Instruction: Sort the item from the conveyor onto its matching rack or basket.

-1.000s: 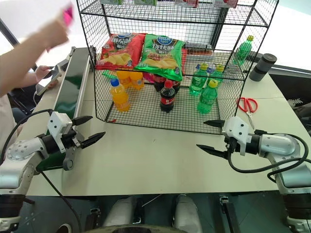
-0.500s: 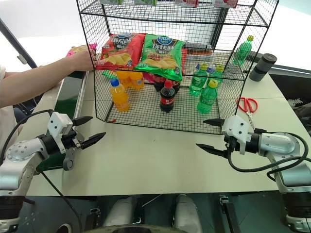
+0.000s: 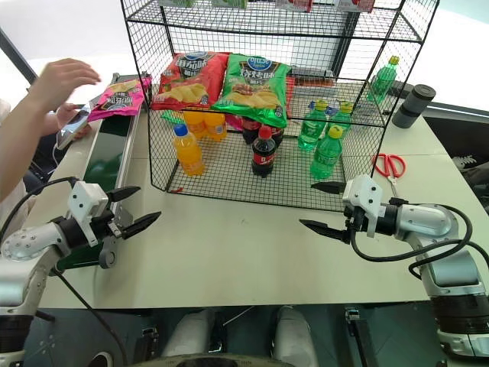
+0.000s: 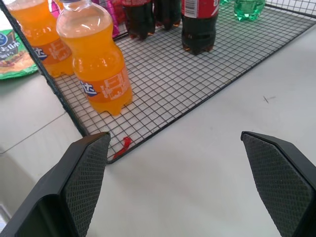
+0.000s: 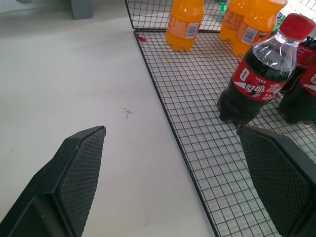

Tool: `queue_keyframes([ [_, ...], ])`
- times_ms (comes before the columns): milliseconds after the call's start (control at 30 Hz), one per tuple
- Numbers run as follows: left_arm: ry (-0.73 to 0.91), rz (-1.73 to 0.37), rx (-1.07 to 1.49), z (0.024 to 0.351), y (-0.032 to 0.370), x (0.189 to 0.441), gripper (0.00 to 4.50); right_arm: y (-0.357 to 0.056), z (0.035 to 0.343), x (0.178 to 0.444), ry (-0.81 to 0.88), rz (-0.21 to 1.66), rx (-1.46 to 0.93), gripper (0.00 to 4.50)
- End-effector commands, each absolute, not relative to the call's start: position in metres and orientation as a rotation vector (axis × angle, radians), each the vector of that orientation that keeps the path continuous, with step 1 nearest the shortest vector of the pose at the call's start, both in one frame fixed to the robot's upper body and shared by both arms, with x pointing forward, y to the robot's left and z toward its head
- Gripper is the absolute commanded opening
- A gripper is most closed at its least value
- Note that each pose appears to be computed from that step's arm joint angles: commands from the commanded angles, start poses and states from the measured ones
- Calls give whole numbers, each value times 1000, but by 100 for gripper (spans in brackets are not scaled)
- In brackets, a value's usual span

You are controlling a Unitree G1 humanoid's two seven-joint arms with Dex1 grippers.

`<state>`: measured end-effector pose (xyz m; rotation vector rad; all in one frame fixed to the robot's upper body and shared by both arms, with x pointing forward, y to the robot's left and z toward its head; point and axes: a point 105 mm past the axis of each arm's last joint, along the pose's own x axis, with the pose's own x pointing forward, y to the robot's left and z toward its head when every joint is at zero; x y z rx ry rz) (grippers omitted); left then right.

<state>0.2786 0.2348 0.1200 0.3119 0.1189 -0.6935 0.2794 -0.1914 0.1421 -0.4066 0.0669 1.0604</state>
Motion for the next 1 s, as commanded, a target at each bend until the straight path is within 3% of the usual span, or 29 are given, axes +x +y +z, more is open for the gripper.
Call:
queue_keyframes([
  [33,55,-656,360,139,243,274,450,-168,154,276,3,1130,-285,442],
  [200,26,-593,392,146,255,268,450,-137,170,272,-113,1228,-152,442],
  [433,39,-470,503,145,272,255,450,-109,171,272,-132,1338,-50,442],
  [700,48,-357,629,146,290,231,450,-93,159,284,-148,1371,-129,442],
  [1000,82,-136,1039,152,331,236,450,-88,155,290,-140,1398,-153,442],
])
